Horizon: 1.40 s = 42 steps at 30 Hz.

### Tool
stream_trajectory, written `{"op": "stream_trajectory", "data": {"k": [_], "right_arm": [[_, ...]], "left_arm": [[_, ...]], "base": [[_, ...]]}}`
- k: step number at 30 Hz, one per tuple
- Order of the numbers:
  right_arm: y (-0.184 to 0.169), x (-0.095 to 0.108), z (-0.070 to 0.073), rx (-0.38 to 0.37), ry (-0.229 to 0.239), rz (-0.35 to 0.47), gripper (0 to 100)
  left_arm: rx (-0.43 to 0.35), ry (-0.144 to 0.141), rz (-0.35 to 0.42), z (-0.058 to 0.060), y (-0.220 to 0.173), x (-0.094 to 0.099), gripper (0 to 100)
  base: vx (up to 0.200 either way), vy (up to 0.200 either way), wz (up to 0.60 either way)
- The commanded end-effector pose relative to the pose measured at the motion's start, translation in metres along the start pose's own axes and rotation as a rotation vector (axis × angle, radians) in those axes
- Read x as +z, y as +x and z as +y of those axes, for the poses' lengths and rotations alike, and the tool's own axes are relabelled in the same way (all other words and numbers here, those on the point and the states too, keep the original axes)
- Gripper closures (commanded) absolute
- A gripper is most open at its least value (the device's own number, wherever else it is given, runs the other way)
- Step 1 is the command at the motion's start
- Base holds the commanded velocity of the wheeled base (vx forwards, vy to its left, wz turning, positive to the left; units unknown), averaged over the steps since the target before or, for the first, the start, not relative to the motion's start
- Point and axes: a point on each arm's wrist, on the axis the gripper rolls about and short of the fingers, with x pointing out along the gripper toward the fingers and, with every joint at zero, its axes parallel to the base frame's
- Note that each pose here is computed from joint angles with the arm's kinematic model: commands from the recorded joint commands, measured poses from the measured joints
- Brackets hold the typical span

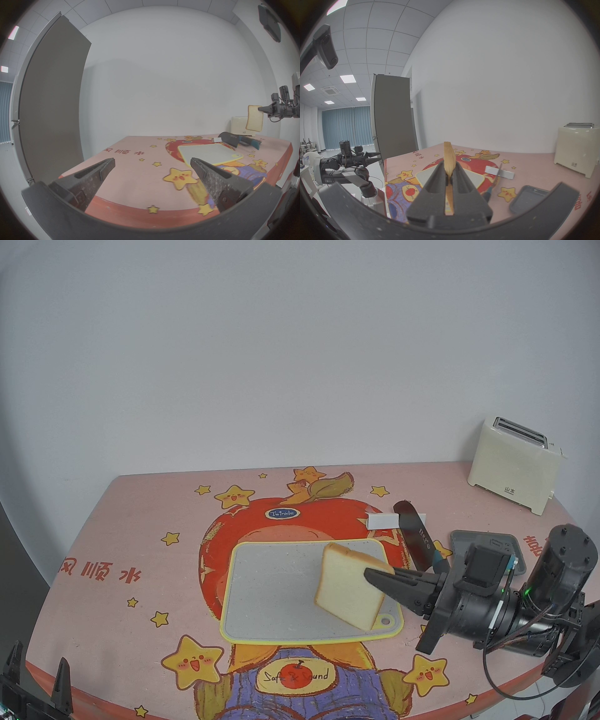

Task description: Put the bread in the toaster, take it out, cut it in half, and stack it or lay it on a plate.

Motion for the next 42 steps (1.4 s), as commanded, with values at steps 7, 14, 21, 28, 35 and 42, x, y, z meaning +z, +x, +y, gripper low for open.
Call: {"op": "stream_trajectory", "data": {"k": [7, 14, 21, 28, 35, 42], "right_arm": [[0.036, -0.015, 0.011, -0.036, 0.164, 0.028, 100], [0.050, -0.023, 0.006, -0.097, 0.181, 0.030, 100], [0.064, -0.023, 0.003, -0.106, 0.242, 0.014, 100], [0.071, -0.030, 0.003, -0.111, 0.315, 0.030, 100], [0.084, -0.043, -0.005, -0.101, 0.310, -0.040, 100], [0.087, -0.049, -0.008, -0.110, 0.309, -0.040, 100]], "left_arm": [[0.000, 0.000, 0.001, 0.000, 0.000, -0.005, 0], [0.000, 0.000, 0.001, 0.000, 0.000, -0.005, 0], [0.000, -0.002, 0.001, 0.000, 0.000, -0.005, 0], [0.000, -0.002, 0.001, 0.000, 0.000, -0.005, 0], [0.000, 0.000, 0.001, 0.000, 0.000, -0.005, 0], [0.000, 0.000, 0.001, 0.000, 0.000, -0.005, 0]], "base": [[0.000, 0.000, 0.00], [0.000, 0.000, 0.00], [0.000, 0.000, 0.00], [0.000, 0.000, 0.00], [0.000, 0.000, 0.00], [0.000, 0.000, 0.00]]}}
